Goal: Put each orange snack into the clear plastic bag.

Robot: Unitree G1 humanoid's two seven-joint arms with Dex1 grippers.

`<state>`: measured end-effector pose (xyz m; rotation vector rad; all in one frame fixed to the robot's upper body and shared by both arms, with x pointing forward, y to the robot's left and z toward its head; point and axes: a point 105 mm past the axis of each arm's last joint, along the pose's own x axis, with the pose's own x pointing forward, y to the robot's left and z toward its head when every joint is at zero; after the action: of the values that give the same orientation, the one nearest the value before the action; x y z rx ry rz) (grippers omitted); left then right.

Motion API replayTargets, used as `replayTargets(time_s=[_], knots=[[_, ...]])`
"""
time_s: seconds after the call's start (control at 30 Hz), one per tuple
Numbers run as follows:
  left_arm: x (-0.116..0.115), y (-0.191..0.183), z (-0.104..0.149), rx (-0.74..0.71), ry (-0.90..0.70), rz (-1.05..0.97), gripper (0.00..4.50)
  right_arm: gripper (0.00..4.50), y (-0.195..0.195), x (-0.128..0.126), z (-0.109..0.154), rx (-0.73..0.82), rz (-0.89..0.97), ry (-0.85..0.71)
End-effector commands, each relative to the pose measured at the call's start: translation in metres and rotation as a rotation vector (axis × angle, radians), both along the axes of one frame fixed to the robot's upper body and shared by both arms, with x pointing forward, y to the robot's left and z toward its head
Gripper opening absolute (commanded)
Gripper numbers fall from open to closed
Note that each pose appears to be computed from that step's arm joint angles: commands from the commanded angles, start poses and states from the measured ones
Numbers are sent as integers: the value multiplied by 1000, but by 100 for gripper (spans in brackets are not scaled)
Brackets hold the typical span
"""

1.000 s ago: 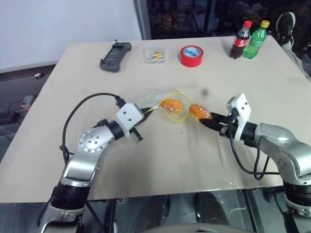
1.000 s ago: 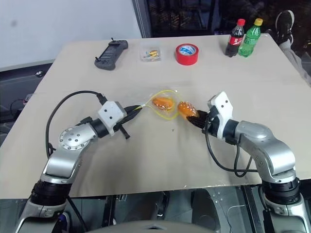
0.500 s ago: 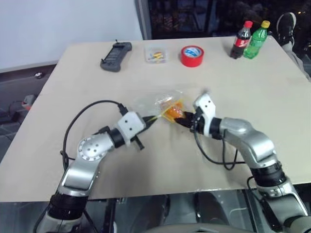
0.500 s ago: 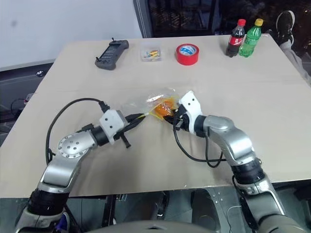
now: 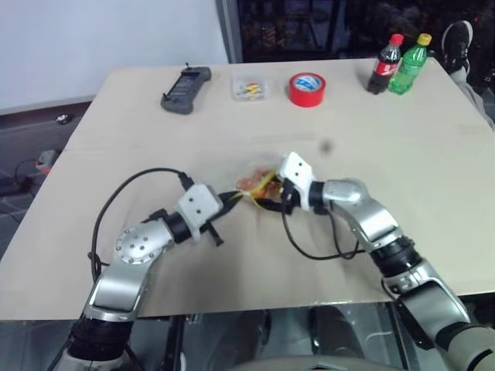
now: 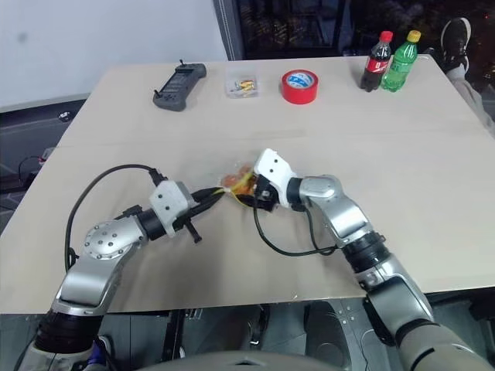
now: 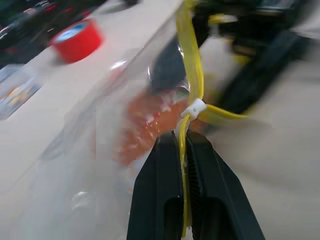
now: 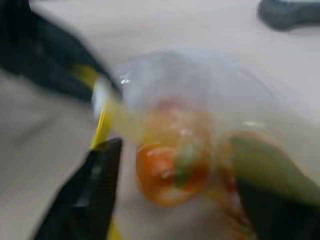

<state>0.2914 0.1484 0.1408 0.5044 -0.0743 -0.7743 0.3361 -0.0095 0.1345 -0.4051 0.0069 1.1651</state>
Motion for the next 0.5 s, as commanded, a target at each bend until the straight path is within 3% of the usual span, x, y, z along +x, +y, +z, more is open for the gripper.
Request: replayTargets(time_s=[0.03, 0.13, 0.23, 0.4, 0.5], knots=[[9, 10, 24, -73, -41, 57, 0, 339, -26, -16, 38, 38, -4, -177], [14, 14, 32, -86, -45, 67, 0, 339, -43, -31, 52, 13, -7, -281], [16, 14, 35, -91, -47, 60, 0, 339, -56, -29, 53, -85, -67, -395], [18, 13, 38, -95, -48, 39, 0, 339, -76, -1, 25, -364, -167, -550], [19, 12, 38, -84, -52, 27, 0, 339, -72, 8, 12, -427, -139, -562]])
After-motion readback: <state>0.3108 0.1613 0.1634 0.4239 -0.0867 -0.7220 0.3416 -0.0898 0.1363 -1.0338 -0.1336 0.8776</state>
